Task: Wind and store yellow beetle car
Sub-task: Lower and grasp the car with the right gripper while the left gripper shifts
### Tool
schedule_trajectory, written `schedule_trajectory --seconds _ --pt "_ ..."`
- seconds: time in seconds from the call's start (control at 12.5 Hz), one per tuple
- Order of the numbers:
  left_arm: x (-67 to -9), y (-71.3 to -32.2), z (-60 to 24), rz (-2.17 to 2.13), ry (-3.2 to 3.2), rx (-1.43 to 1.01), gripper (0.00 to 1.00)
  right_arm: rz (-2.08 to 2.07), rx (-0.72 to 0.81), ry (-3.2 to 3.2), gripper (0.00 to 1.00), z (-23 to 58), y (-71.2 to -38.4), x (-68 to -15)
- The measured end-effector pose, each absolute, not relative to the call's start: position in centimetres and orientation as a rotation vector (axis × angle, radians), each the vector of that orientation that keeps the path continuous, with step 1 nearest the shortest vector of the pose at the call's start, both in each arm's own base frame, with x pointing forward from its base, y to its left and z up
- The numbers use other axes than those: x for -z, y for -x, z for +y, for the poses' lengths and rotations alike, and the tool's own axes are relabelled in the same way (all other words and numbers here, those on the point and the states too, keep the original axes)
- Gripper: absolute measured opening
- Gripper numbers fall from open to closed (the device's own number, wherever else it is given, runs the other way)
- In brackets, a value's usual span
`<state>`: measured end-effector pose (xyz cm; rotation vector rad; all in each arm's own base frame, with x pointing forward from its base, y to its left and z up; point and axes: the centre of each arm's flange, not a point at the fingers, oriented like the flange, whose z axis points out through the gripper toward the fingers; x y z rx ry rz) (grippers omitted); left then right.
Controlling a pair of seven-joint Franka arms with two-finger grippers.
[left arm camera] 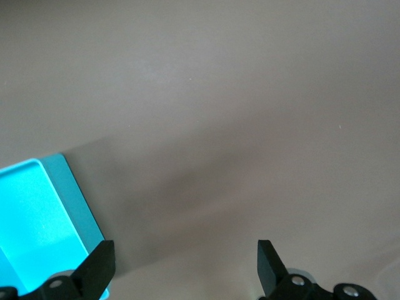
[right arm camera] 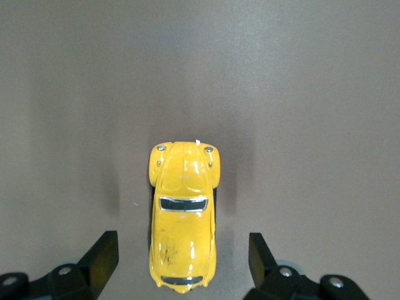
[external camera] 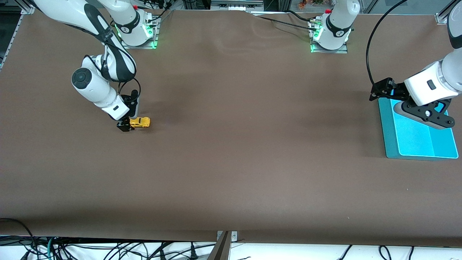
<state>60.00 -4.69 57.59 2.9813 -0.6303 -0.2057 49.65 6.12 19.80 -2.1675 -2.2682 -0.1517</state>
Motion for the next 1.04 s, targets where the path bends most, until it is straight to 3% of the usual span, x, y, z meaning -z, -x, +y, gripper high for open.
schedule_trajectory --seconds 0.32,0.48,0.56,0.64,0.72,1.04 --pt "-56.7 -60.3 -5.7 -0.869 -2.906 0.218 1.0 -2.272 0.165 2.17 0.81 6.2 -49.7 -19.4" --pt "-56.7 -60.3 -5.8 -0.987 -2.862 0.211 1.0 -2.28 0.167 2.163 0.65 6.2 -49.7 -19.4" --pt "-56.6 -60.3 -5.7 -1.036 -2.843 0.209 1.0 -2.293 0.168 2.15 0.64 6.2 -49.7 -19.4" --pt "-56.6 -60.3 -5.6 -1.081 -2.825 0.208 1.0 -2.304 0.169 2.14 0.53 6.2 -49.7 -19.4" --pt "-56.5 -60.4 -5.5 -1.129 -2.805 0.208 1.0 -2.31 0.17 2.134 0.49 6.2 -49.7 -19.4" --pt "-55.9 -60.6 -5.5 -1.264 -2.736 0.212 1.0 -2.326 0.172 2.12 0.45 6.2 -49.7 -19.4"
